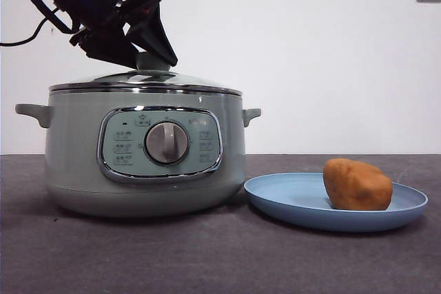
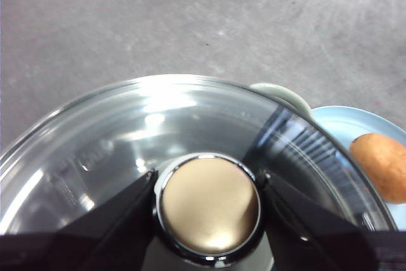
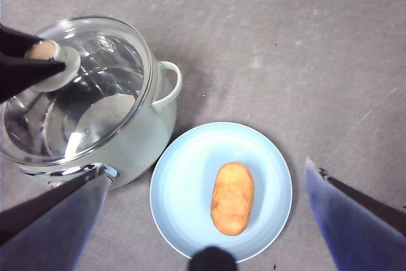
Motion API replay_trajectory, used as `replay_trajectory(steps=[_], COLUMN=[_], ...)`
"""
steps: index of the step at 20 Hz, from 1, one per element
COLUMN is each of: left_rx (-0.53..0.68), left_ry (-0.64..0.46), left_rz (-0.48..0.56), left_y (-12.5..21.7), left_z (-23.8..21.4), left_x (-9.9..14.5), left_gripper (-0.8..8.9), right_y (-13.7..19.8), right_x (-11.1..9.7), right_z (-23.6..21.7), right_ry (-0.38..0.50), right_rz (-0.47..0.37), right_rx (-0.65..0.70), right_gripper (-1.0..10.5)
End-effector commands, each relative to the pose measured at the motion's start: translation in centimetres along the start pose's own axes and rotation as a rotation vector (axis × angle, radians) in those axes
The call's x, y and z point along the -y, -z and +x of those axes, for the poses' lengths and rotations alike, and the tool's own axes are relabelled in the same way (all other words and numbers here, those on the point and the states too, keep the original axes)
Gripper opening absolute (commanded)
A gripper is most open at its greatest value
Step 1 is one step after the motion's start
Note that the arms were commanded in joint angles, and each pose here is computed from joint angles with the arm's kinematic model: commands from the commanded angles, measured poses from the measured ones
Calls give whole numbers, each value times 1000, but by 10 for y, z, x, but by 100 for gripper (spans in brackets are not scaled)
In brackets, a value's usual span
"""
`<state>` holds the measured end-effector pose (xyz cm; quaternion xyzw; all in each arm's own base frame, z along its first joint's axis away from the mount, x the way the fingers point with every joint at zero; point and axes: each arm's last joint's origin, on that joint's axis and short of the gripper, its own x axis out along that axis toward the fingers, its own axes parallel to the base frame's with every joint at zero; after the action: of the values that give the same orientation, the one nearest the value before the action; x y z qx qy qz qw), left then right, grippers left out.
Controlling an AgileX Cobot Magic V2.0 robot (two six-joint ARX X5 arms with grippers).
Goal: Take the potato out from the steamer,put the potato on the plate,close the lid
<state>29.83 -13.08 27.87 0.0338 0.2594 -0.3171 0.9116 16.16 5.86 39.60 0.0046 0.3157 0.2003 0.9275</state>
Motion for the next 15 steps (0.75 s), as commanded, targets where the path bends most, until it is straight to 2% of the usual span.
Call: replay_trajectory(steps=[1, 5, 8, 9, 11, 12, 15], left_rx=[7, -55, -43, -30, 3, 15, 49], left_ry=[-11, -12, -11, -12, -13, -13, -13], left_rz=[-5, -21, -24, -21, -14, -11, -4], left_y=[2, 9, 7, 6, 1, -4, -27], left_z=[0, 3, 3, 3, 1, 0, -10], left_x=[0, -1, -1, -1, -1, 0, 2], left_gripper=[-9, -8, 21, 117, 369, 409, 409], right_y=[0, 0, 0, 0, 0, 0, 0], right_x=[0, 0, 0, 0, 0, 0, 0], right_z=[0, 0, 0, 0, 0, 0, 0], right_ry=[1, -1, -2, -2, -2, -2, -2], right_rz=[20, 23, 26, 26, 25, 26, 25], right_rx=[6, 6, 6, 6, 6, 6, 7], right_gripper=[531, 531, 531, 531, 531, 531, 531])
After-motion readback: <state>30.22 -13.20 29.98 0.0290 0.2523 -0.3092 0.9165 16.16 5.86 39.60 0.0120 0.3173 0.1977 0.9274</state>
